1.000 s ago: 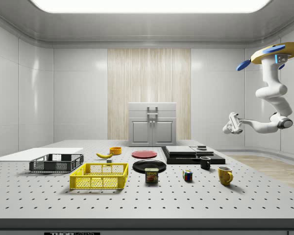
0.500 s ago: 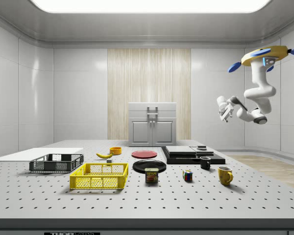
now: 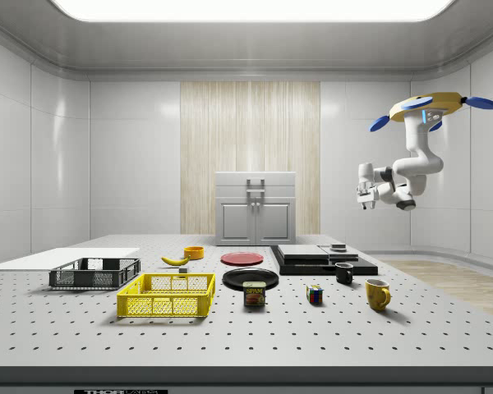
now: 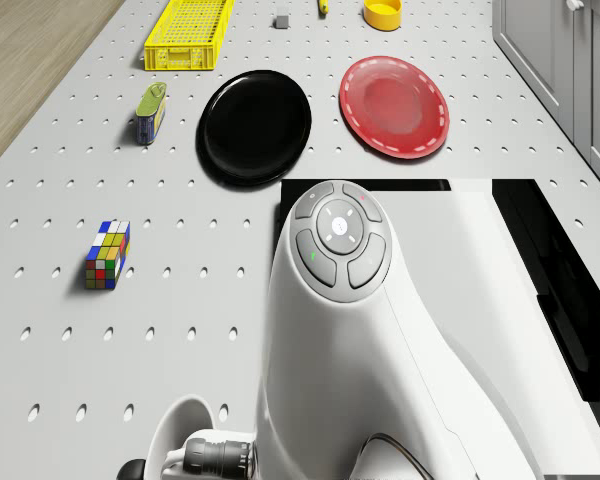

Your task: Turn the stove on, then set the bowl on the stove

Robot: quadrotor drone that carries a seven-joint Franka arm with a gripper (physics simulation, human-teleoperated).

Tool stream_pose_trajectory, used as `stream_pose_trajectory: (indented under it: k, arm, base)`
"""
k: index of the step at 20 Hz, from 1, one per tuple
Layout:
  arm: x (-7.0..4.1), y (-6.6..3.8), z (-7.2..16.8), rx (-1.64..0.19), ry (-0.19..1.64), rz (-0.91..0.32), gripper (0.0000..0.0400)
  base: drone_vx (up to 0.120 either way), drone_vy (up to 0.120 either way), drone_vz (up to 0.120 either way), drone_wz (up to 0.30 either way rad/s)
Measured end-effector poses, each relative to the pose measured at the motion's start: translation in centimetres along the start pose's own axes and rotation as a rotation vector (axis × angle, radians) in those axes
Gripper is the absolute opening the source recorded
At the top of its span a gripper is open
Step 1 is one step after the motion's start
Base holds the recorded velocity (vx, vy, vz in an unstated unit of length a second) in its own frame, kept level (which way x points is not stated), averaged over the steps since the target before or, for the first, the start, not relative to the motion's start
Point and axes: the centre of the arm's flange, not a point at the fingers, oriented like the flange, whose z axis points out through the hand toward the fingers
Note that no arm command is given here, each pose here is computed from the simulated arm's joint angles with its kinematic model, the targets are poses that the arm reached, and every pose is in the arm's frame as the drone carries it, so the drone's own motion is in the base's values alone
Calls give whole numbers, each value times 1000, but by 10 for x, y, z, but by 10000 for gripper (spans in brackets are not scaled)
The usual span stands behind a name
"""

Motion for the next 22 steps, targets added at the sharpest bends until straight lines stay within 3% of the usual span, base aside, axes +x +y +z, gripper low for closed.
stream_pose_trajectory:
  k: [10, 15, 22]
  arm:
    - [-5, -5, 0, -45, 48, -1, 400]
    - [-5, -5, 0, -50, 54, -1, 400]
    - [-5, -5, 0, -53, 57, -1, 400]
  base:
    - [120, -120, -104, 0]
    - [0, -120, -8, 0]
    - [0, -120, -120, 0]
